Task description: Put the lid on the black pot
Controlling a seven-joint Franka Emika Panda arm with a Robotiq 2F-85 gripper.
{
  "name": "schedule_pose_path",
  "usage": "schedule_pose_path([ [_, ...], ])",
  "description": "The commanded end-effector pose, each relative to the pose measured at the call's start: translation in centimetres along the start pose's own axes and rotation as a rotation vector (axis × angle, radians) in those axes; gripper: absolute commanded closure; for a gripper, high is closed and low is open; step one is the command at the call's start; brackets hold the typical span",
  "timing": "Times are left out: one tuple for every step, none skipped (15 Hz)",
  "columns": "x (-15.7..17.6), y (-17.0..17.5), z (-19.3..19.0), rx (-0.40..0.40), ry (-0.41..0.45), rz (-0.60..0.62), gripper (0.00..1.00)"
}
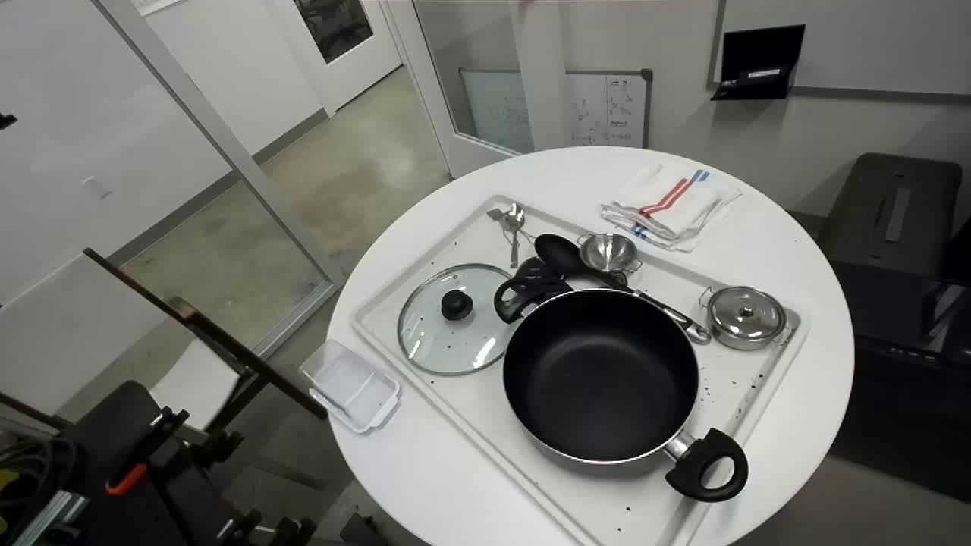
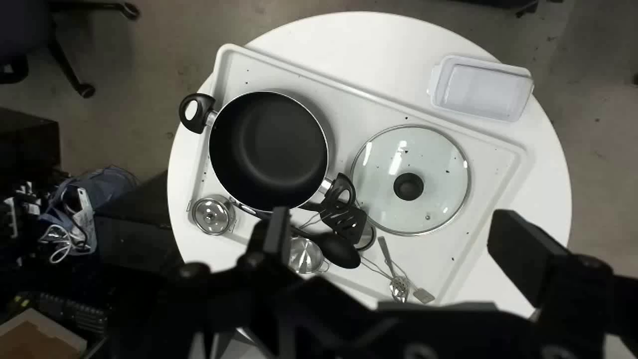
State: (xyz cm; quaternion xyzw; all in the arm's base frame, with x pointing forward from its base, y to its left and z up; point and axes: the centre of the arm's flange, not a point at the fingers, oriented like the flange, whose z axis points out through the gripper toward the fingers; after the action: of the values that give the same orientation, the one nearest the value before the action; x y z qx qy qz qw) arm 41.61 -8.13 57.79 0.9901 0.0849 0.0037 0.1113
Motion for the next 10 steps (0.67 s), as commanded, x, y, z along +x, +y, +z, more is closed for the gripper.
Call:
schedule_pose_path([
  [0.0,0.0,-0.02,0.0,0.001,0.0,0.0],
  [0.01,0.01,-0.02,0.0,0.001,0.0,0.0],
  [0.01,0.01,-0.02,0.0,0.001,0.0,0.0],
  [0.01,0.01,-0.02,0.0,0.001,0.0,0.0],
  [0.01,0.01,-0.02,0.0,0.001,0.0,0.0],
  [0.01,0.01,-0.02,0.0,0.001,0.0,0.0],
  [0.01,0.01,-0.02,0.0,0.001,0.0,0.0],
  [0.01,0.01,-0.02,0.0,0.001,0.0,0.0],
  [0.23,-0.08,0.03,0.001,-0.001,-0.002,0.0],
  [0.84,-0.33,0.23,0.0,-0.017,-0.016,0.0],
])
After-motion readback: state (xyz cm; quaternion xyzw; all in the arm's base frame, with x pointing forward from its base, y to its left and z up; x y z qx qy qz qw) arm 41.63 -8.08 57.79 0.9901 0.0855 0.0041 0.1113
